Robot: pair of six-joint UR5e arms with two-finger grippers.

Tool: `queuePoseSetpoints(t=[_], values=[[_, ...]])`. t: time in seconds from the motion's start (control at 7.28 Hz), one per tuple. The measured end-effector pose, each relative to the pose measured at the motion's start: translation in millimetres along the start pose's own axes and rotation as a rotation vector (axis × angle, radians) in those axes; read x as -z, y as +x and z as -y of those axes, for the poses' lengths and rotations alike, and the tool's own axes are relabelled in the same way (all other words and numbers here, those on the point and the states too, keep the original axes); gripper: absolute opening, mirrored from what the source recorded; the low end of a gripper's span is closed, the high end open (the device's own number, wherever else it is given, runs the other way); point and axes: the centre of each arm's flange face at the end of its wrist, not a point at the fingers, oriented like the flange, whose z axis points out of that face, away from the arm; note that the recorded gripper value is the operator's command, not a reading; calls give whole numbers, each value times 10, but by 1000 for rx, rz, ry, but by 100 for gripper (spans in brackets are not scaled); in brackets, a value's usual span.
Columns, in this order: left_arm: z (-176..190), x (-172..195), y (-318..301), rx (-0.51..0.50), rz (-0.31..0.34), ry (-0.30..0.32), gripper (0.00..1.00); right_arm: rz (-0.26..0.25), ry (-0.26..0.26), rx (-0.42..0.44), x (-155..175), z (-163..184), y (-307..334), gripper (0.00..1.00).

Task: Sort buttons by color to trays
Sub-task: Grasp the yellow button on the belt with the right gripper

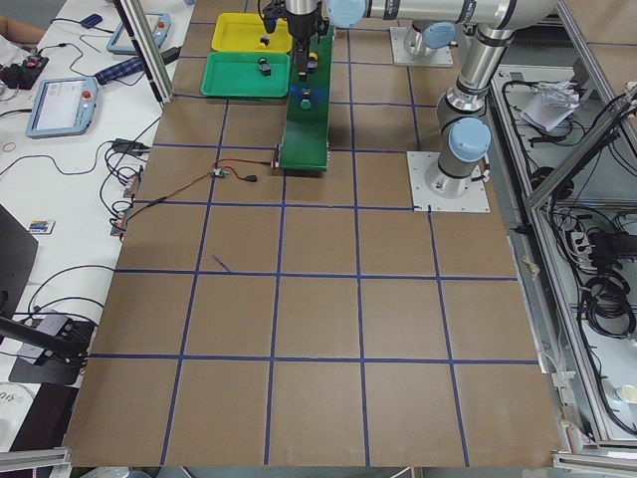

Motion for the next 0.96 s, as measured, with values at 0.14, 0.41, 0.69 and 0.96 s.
queuePoseSetpoints(t=[0.14, 0.41, 0.69, 0.96], values=[[-3, 8, -2, -1, 2, 1, 100, 18, 3, 11, -27, 9, -22, 72], [22, -18, -10, -4, 2, -4, 100, 38, 8, 32, -29, 23, -55, 72], [20, -88, -17, -6, 5, -18, 100, 45, 11, 33, -34, 41, -71, 72], [55, -87, -27, -5, 7, -18, 100, 38, 13, 31, -34, 58, -62, 72]])
